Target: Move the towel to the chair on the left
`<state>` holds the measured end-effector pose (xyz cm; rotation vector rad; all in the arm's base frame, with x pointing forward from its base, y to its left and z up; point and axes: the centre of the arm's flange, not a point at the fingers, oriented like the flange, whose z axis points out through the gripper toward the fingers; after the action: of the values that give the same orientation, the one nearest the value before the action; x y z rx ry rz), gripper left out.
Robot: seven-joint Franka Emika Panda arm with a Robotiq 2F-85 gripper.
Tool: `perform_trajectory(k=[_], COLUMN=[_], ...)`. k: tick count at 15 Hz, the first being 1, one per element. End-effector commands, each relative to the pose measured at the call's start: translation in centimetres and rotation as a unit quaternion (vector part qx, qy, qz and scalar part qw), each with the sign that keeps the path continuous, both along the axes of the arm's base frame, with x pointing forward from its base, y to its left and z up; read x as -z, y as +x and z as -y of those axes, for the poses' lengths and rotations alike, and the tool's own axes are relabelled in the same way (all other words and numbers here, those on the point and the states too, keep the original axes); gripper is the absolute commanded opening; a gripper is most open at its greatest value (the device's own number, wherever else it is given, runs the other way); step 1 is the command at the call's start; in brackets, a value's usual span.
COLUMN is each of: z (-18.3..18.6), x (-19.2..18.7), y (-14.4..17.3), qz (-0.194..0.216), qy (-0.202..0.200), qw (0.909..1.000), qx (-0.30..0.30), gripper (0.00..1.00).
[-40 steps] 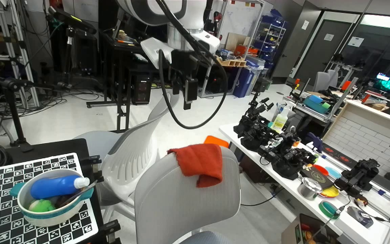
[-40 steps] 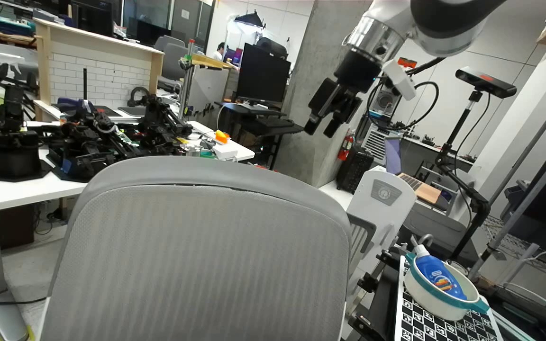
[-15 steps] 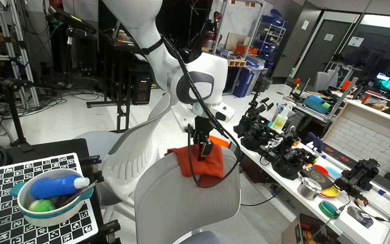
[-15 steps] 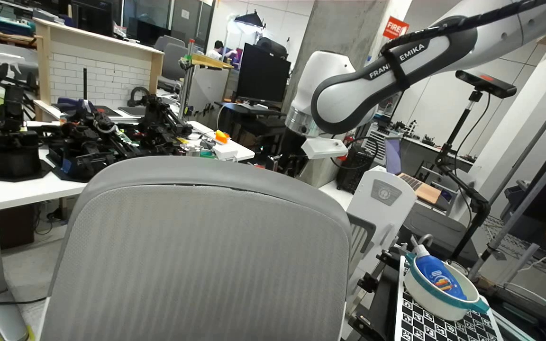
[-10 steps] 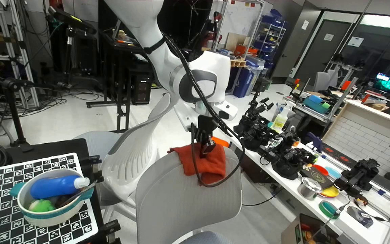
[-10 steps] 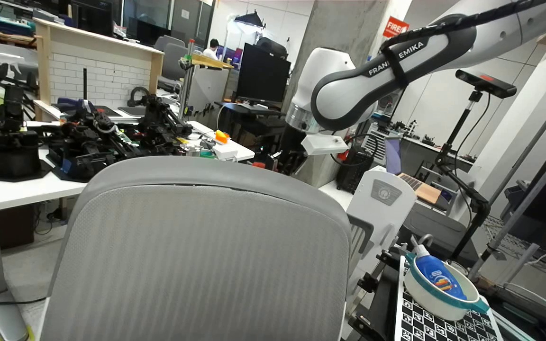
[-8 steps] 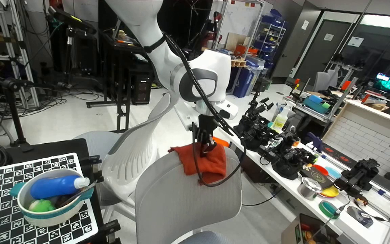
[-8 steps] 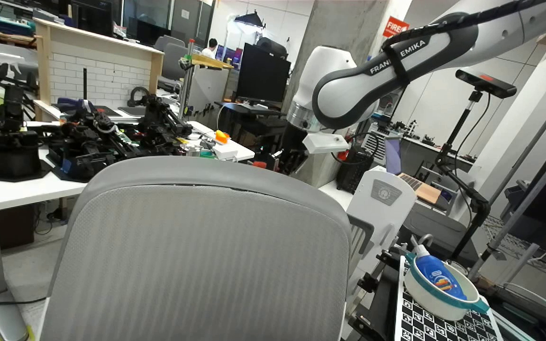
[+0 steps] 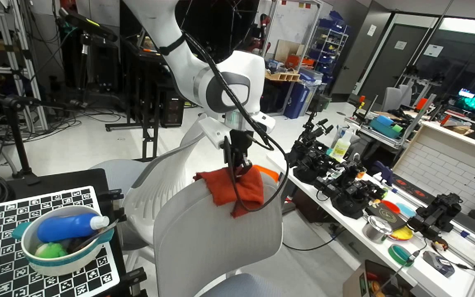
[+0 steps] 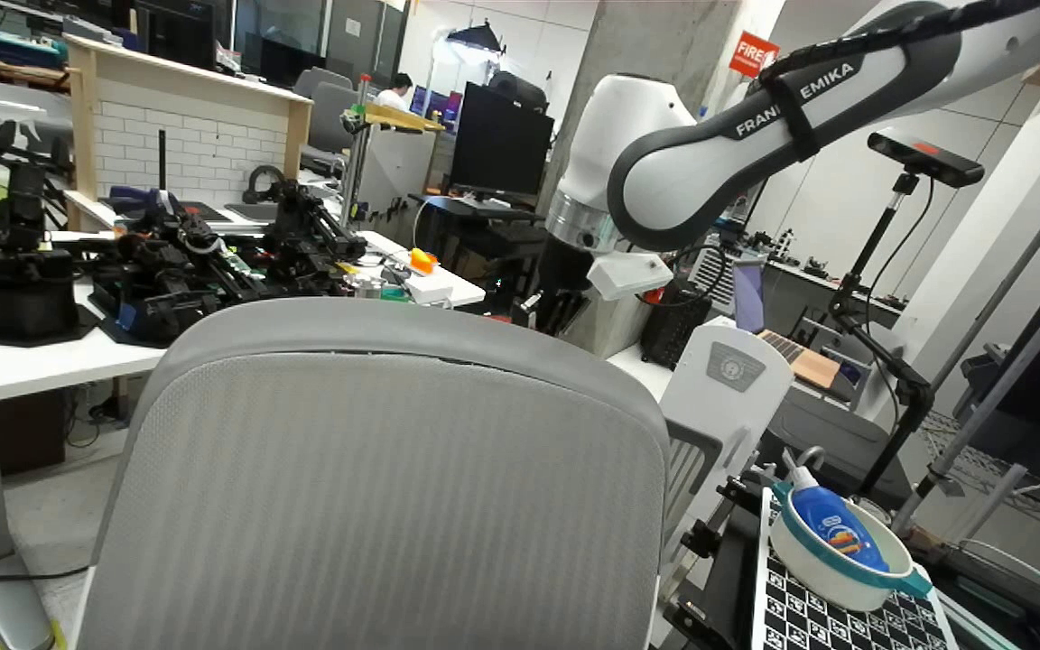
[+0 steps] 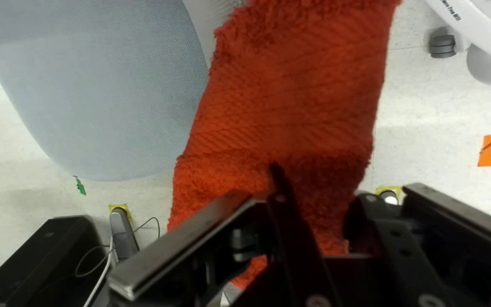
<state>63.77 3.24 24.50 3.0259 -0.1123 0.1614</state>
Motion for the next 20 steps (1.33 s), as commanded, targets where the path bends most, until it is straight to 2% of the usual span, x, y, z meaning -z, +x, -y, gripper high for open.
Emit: perform_trajectory(k=[1, 3, 6, 11, 15, 20], z=[-2.6, -3.5, -4.7, -4.2, -4.8, -8.4], x=[-7.4, -9.2, -13.9, -20.3, -23.1, -24.7], y=[-0.9, -0.6, -0.2, -0.2, -0.7, -1.6], qz=[0.035, 0.047, 0.082, 0.113, 0.127, 0.139], qy=[-0.006, -0.004, 0.002, 0.015, 0.023, 0.024], qw=[0.9991, 0.9985, 0.9959, 0.993, 0.991, 0.988], qx=[-0.021, -0.029, -0.037, -0.032, -0.035, -0.063], gripper=[0.04, 0.04, 0.04, 0.04, 0.04, 0.04])
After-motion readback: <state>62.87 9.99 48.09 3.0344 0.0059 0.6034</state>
